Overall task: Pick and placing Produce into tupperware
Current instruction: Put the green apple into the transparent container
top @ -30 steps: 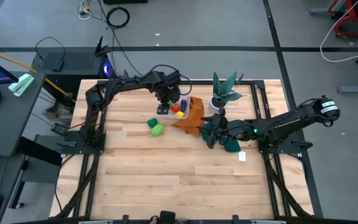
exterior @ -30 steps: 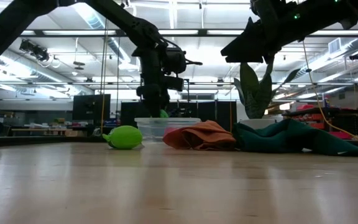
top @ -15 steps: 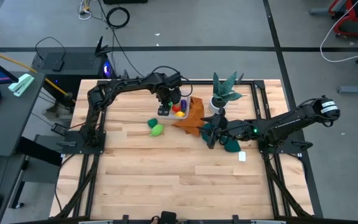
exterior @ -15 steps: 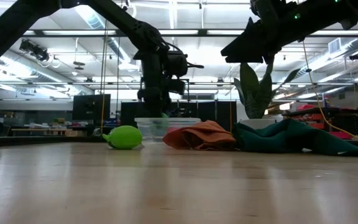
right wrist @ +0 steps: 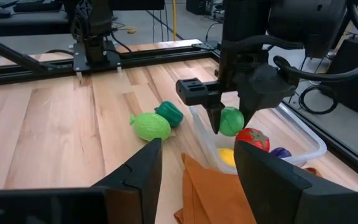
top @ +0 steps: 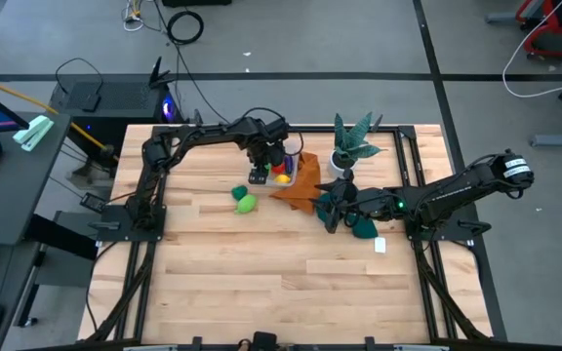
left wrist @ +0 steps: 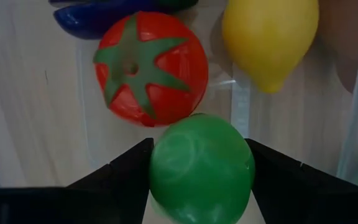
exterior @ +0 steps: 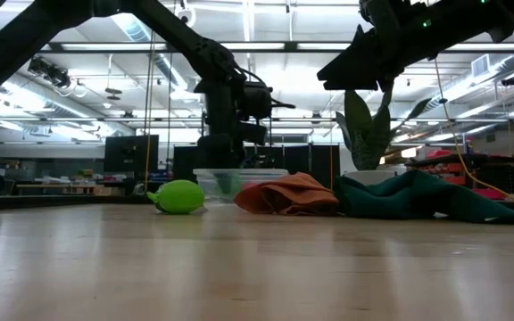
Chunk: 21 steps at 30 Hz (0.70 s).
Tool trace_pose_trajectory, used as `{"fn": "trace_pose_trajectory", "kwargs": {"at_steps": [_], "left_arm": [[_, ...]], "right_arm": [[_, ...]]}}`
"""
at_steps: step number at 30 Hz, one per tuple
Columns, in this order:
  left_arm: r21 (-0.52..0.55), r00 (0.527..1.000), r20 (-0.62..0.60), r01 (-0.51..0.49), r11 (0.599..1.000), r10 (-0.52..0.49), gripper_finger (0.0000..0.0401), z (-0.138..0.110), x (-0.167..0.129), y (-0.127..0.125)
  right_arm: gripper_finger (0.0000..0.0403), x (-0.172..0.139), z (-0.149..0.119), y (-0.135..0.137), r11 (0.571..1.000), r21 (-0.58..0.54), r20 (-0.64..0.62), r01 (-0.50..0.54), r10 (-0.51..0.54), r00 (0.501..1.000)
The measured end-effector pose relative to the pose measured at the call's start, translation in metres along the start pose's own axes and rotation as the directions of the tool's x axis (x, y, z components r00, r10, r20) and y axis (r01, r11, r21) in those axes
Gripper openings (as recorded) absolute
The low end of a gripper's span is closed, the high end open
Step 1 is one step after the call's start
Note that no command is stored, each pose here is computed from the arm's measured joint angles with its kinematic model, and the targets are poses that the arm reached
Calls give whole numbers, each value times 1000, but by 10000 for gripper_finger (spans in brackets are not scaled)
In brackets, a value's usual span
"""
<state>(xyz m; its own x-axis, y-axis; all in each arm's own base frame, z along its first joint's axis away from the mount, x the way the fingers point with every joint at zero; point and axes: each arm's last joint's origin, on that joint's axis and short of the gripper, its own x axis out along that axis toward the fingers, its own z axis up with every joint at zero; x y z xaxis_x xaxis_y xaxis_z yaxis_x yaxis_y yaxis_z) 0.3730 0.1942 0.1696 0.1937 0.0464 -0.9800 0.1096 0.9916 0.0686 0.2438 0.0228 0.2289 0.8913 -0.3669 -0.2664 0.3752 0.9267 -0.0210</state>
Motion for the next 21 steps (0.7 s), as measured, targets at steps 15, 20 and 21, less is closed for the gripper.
{"fn": "trace_pose_trajectory", "kwargs": {"at_steps": [15, 20, 21], "left_arm": [[1, 1000, 1, -1, 1000, 1, 249, 2, 9, 1], [-3, 1000, -6, -9, 1000, 9, 247, 2, 9, 0], [-3, 1000, -6, -8, 1000, 8, 248, 2, 9, 0]], "right_arm": [[164, 0, 0, 0, 1000, 0, -2, -3, 3, 1000], [164, 0, 0, 0, 1000, 1, -2, -5, 5, 1000], [164, 0, 0, 0, 1000, 0, -3, -5, 5, 1000]]}}
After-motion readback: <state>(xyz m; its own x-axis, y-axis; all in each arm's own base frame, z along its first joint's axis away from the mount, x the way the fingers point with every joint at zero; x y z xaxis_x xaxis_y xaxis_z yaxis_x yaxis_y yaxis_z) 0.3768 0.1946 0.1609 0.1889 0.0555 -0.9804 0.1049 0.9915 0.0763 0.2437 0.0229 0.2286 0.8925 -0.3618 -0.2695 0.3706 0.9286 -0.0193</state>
